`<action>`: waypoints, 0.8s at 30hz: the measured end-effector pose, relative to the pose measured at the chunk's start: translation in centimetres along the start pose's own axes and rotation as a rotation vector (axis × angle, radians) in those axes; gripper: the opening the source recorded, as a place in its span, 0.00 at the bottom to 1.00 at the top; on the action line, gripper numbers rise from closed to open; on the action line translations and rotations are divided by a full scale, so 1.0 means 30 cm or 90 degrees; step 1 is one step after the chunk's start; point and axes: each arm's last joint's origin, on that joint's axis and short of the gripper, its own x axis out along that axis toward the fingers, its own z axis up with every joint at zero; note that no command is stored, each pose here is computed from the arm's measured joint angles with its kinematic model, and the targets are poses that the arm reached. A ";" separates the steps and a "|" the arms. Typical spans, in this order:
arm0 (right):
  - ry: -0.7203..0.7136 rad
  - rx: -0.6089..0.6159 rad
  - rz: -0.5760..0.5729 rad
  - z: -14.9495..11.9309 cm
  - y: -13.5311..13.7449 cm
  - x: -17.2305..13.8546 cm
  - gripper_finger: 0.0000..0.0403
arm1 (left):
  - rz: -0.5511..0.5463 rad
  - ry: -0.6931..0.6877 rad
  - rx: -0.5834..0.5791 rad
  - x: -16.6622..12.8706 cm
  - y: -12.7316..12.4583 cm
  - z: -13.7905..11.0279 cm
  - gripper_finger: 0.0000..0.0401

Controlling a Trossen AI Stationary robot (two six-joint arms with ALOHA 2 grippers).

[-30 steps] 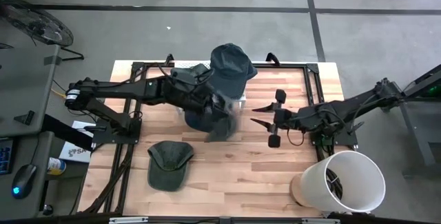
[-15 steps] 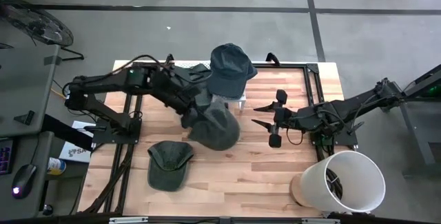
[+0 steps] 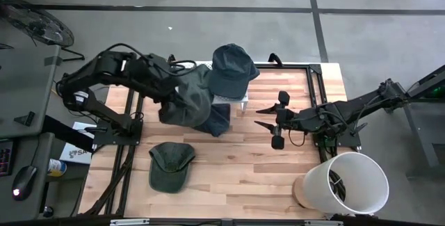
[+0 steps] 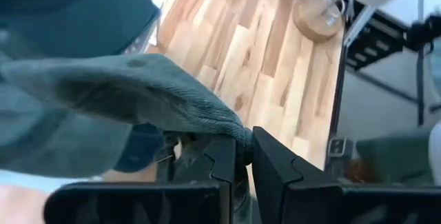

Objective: Pick & Place hat
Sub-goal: Stack the right gray cap on the gray cap on the shelf

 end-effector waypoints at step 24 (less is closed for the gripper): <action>-0.004 0.056 -0.083 0.000 -0.013 -0.001 0.36 | 0.122 0.024 0.314 -0.046 0.025 -0.017 0.06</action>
